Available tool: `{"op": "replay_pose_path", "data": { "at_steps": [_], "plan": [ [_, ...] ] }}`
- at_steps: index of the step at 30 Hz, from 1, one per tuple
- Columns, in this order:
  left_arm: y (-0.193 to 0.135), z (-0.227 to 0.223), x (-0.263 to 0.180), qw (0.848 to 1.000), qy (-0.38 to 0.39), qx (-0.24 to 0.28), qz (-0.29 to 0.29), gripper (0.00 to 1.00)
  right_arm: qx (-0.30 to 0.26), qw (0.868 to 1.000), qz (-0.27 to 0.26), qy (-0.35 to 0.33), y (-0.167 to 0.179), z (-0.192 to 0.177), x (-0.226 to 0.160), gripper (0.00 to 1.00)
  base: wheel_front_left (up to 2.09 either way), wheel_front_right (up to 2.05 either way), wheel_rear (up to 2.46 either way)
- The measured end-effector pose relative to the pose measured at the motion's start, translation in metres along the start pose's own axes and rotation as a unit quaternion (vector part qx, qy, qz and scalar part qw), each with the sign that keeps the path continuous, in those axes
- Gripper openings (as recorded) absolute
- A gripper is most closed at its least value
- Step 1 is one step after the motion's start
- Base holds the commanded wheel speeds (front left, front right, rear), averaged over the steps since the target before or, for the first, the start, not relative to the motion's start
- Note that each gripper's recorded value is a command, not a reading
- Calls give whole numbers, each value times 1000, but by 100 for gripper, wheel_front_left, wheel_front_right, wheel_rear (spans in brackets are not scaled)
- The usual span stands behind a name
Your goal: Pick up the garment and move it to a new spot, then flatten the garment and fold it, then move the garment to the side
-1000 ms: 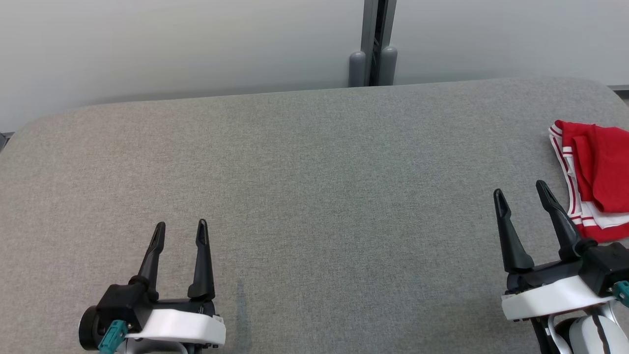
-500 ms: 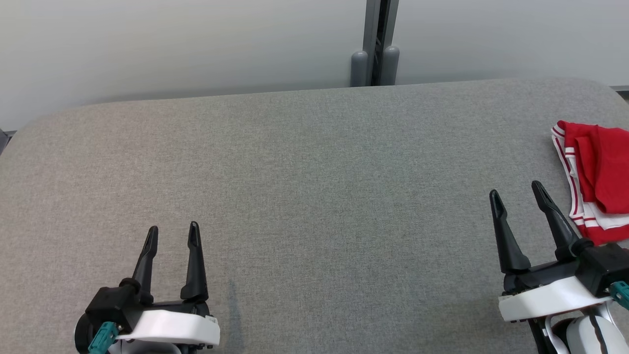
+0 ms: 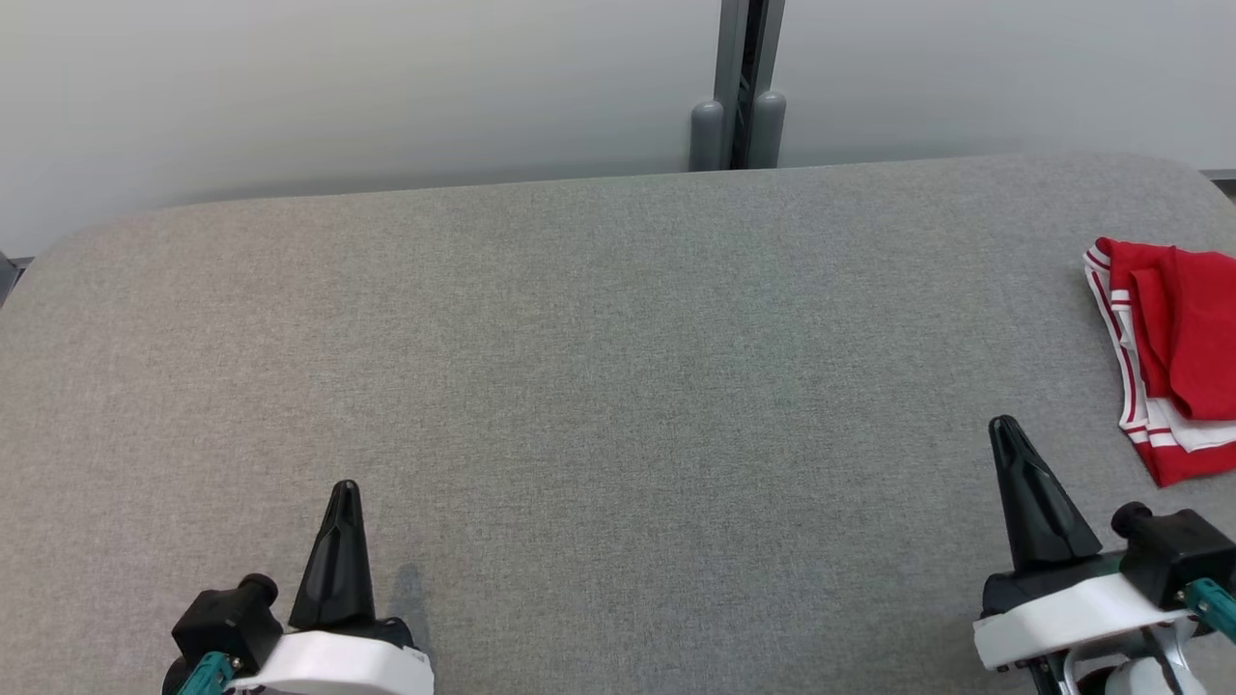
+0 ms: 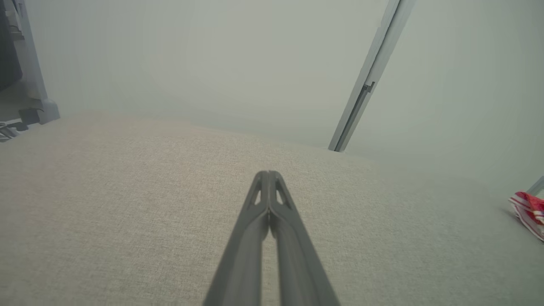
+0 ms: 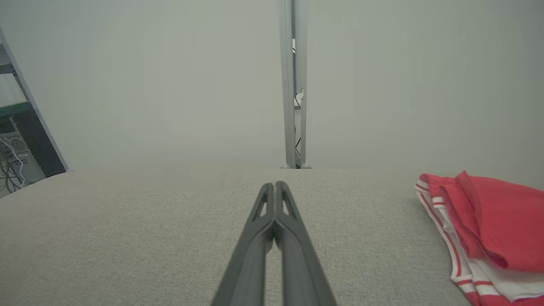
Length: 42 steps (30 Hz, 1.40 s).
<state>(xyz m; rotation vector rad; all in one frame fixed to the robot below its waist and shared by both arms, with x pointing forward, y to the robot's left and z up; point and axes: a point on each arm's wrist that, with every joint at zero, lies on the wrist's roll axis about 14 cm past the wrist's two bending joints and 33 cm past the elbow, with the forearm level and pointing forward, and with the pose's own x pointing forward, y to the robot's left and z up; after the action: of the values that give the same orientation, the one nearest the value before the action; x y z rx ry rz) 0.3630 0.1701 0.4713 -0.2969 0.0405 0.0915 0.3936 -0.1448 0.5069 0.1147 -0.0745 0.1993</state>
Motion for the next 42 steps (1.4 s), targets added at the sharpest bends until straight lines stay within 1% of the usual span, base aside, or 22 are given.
{"op": "replay_pose_path", "data": {
  "at_steps": [8,18,29,42],
  "plan": [
    [-1,-8,3,997,24,-70,2,0,74,996,-40,8,-20,-1,-2,0,0,0,0],
    [-8,-11,12,988,43,-149,-3,0,159,984,-81,10,-40,-2,-7,0,0,0,0],
    [-16,-10,20,973,55,-224,-11,0,244,963,-113,7,-57,-3,-12,0,0,0,0],
    [-24,-8,28,951,66,-301,-20,0,329,934,-139,-1,-73,-2,-18,0,0,0,0]
  ]
}}
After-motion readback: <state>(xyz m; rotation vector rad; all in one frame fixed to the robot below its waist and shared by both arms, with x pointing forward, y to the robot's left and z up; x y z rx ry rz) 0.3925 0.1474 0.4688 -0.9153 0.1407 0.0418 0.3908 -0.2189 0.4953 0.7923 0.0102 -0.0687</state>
